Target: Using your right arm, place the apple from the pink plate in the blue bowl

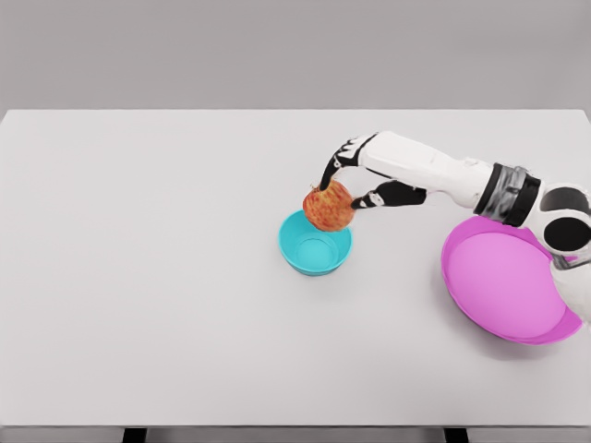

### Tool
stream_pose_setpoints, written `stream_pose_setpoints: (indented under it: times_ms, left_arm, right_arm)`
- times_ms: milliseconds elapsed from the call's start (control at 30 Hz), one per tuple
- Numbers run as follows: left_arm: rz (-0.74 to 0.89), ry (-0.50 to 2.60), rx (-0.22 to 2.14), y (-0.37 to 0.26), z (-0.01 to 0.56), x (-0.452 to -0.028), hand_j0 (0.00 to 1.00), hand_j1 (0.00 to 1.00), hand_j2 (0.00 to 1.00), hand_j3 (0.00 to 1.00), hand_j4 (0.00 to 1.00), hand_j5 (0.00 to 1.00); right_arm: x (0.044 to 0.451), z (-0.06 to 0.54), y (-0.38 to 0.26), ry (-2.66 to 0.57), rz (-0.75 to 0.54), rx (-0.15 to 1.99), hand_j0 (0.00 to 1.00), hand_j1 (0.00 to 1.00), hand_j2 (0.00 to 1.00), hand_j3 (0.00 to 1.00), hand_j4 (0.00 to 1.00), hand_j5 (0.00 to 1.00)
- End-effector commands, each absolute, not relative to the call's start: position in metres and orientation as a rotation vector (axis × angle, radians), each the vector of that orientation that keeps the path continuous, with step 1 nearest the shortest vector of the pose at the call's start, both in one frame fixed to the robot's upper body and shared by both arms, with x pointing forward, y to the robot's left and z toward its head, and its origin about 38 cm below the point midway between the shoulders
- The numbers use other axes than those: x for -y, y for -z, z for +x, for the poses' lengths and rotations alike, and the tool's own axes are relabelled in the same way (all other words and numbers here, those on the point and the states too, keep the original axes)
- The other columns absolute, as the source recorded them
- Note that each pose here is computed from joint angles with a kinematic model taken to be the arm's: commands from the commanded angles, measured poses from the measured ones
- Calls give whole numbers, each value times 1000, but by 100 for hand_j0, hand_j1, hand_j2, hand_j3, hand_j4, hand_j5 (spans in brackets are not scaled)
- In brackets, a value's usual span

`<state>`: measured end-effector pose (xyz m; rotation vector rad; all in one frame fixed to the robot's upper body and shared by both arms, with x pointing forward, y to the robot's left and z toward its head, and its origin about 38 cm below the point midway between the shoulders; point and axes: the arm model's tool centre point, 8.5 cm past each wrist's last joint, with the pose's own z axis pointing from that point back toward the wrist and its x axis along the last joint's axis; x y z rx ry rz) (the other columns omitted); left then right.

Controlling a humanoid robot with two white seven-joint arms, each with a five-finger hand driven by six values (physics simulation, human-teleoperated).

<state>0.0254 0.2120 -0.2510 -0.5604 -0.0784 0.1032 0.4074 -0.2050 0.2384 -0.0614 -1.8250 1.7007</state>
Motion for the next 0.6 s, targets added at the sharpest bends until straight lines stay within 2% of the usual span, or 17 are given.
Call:
stream_pose_setpoints:
  times_ms: [0, 33, 100, 233, 300, 467, 567]
  left_arm:
    - [-561, -104, 79, 251, 25, -212, 100, 100, 100, 100, 100, 100]
    - [-561, -104, 80, 251, 26, -212, 100, 100, 100, 100, 100, 100]
    - [-561, -104, 80, 251, 26, -212, 100, 100, 100, 100, 100, 100]
    - [-561, -104, 80, 251, 26, -212, 100, 100, 100, 100, 100, 100]
    - [-561, -104, 79, 251, 25, -212, 100, 100, 100, 100, 100, 100]
    - [-562, -104, 83, 251, 27, -212, 100, 100, 100, 100, 100, 100]
    - [-562, -102, 91, 251, 31, -212, 100, 100, 100, 100, 100, 100]
  right_arm:
    - [186, 405, -229, -1696, -7, 1824, 60, 60, 60, 60, 60, 60]
    - [185, 405, -228, -1694, -12, 1817, 90, 90, 90, 90, 90, 90]
    - [192, 407, -228, -1709, -57, 1795, 100, 100, 100, 100, 100, 100]
    - [206, 410, -238, -1668, -106, 1816, 100, 100, 100, 100, 100, 100]
    - [245, 411, -253, -1692, -229, 1758, 100, 100, 100, 100, 100, 100]
    - [326, 383, -244, -1719, -363, 1642, 100, 100, 100, 100, 100, 100]
    - [324, 385, -246, -1710, -362, 1651, 100, 100, 100, 100, 100, 100]
